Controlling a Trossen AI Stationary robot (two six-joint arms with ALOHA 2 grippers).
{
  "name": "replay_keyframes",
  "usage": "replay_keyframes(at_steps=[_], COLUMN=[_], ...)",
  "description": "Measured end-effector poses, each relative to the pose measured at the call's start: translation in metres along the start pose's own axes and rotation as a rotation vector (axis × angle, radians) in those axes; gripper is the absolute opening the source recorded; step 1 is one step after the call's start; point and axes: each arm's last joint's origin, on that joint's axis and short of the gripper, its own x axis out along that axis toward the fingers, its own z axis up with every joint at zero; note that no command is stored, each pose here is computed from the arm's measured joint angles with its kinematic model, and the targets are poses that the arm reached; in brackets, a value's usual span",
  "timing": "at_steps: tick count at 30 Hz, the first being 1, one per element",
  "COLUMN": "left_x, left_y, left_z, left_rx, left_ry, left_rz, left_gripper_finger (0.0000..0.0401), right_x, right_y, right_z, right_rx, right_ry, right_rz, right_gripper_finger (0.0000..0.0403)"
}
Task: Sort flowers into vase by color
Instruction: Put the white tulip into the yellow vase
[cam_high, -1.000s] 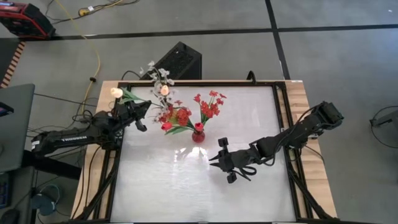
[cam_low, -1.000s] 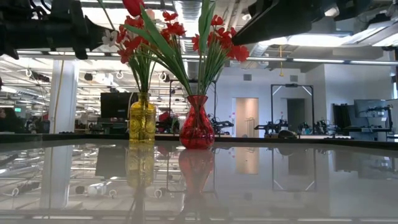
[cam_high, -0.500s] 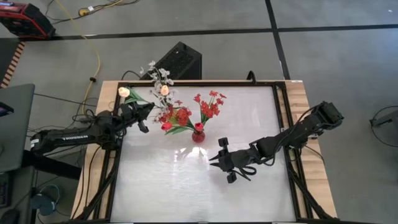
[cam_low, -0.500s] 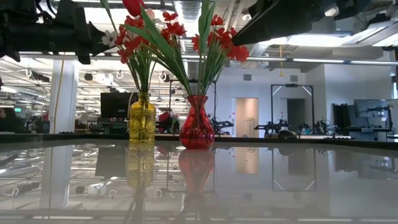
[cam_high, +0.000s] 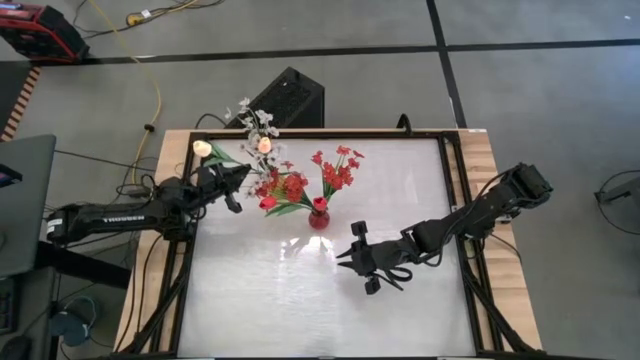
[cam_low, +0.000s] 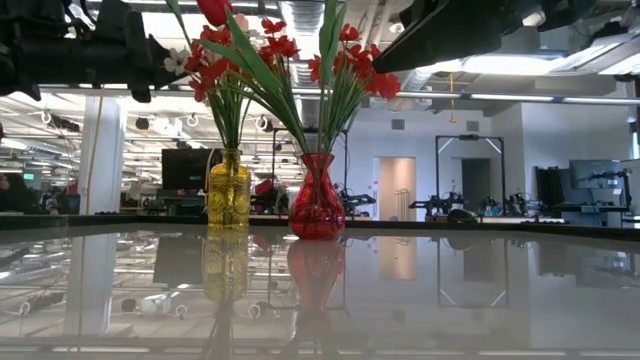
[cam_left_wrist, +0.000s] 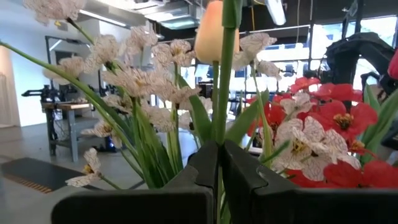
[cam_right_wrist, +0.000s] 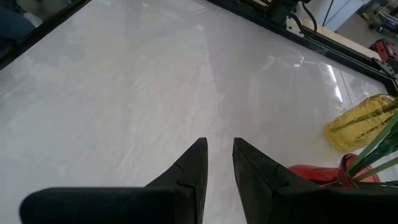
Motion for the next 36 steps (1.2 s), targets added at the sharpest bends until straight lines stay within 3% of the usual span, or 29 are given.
replay_keyframes(at_steps=[17, 36], left_x=[0.006, 0.005], left_y=[-0.001, 0.0], left_z=[-0.01, -0.014], left_rx=[0.059, 0.027], left_ry=[0.06, 0.109], left_rz=[0.009, 0.076], left_gripper_finger=[0.0, 0.0], right_x=[-0.001, -0.002], right_y=[0.004, 0.006], right_z=[0.001, 0.0], right_rx=[0.002, 0.0], right_ry=[-0.003, 0.0], right_rz=[0.011, 0.017], right_gripper_finger=[0.0101, 0.0101])
